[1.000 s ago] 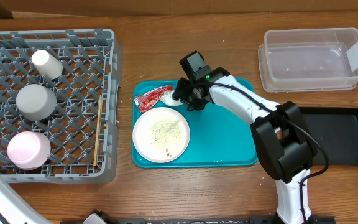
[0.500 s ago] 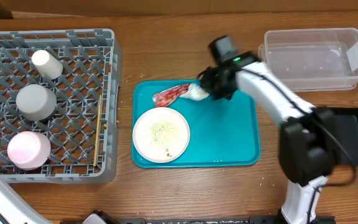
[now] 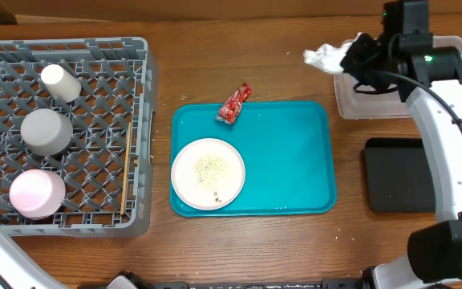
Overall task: Sort waste into correct bins and load items into the dishwasher
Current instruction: 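Carry the white tissue to the clear bin and drop it, then return the right gripper to the tray and grasp the red wrapper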
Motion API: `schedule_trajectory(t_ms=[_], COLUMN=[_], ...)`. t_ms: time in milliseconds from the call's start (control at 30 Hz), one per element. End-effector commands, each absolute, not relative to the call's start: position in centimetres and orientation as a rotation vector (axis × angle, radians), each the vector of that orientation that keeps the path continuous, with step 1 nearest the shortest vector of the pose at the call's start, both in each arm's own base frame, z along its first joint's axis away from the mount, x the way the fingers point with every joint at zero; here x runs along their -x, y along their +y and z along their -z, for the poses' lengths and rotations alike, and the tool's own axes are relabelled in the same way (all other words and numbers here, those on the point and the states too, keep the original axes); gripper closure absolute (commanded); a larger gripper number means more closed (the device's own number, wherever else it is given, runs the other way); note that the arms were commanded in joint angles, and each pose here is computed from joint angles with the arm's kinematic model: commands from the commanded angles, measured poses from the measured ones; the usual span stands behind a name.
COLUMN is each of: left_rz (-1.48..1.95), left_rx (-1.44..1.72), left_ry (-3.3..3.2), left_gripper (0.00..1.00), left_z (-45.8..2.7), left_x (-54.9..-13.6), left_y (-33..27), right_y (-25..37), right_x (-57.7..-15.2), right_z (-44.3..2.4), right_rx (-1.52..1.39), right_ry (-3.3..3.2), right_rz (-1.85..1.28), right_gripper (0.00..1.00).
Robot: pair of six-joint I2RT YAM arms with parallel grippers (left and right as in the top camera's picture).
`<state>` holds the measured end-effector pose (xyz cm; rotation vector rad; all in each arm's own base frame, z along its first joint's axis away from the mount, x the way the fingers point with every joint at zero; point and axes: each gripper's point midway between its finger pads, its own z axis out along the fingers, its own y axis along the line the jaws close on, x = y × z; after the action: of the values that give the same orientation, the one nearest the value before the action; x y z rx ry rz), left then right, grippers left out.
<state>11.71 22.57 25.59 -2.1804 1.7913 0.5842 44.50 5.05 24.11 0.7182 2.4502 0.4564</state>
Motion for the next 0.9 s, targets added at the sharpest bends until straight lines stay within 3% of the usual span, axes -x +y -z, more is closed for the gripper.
schedule_trajectory(t_ms=[0, 233, 333, 400, 433, 500, 533, 667, 867], left_rz=[-0.584, -0.584, -0.584, -0.584, -0.584, -0.584, -0.584, -0.584, -0.584], left_rx=[2.203, 2.203, 2.203, 2.203, 2.204, 2.204, 2.203, 2.203, 2.203], left_ry=[1.761, 1.761, 1.761, 1.761, 1.761, 1.761, 1.761, 1.761, 1.761], left_gripper=[0.00, 0.00, 0.00, 0.00, 0.00, 0.00, 0.00, 0.00, 0.00], left_z=[-25.6, -25.6, -25.6, -25.6, -25.6, -25.6, -25.6, -25.6, -25.6], left_x=[-11.6, -11.6, -11.6, -11.6, -11.6, -11.6, -11.6, -11.6, -11.6], left_y=[22.7, 22.7, 22.7, 22.7, 22.7, 22.7, 22.7, 22.7, 22.7], right_y=[1.9, -5.1, -6.6, -7.2, -7.4, -7.5, -7.4, -3.2, 9.7], right_x=[-45.4, -44.6, -44.6, -44.8, -44.9, -45.2, -45.3, -46.1, -47.3], right_z=[-24.1, -24.6, -24.4, -23.8, -23.4, -22.1, -21.4, -20.0, -23.1], right_rx=[-0.783, -1.062, -1.107, -1.121, -1.127, -1.131, -1.137, -0.998, -0.363], right_ry=[2.384, 2.175, 2.130, 2.130, 2.136, 2.174, 2.201, 2.377, 2.469], right_rz=[-0.321, 0.080, 0.167, 0.191, 0.198, 0.189, 0.169, -0.118, -0.791], right_gripper=[0.96, 0.96, 0.82, 0.58, 0.36, 0.08, 0.02, 0.00, 0.03])
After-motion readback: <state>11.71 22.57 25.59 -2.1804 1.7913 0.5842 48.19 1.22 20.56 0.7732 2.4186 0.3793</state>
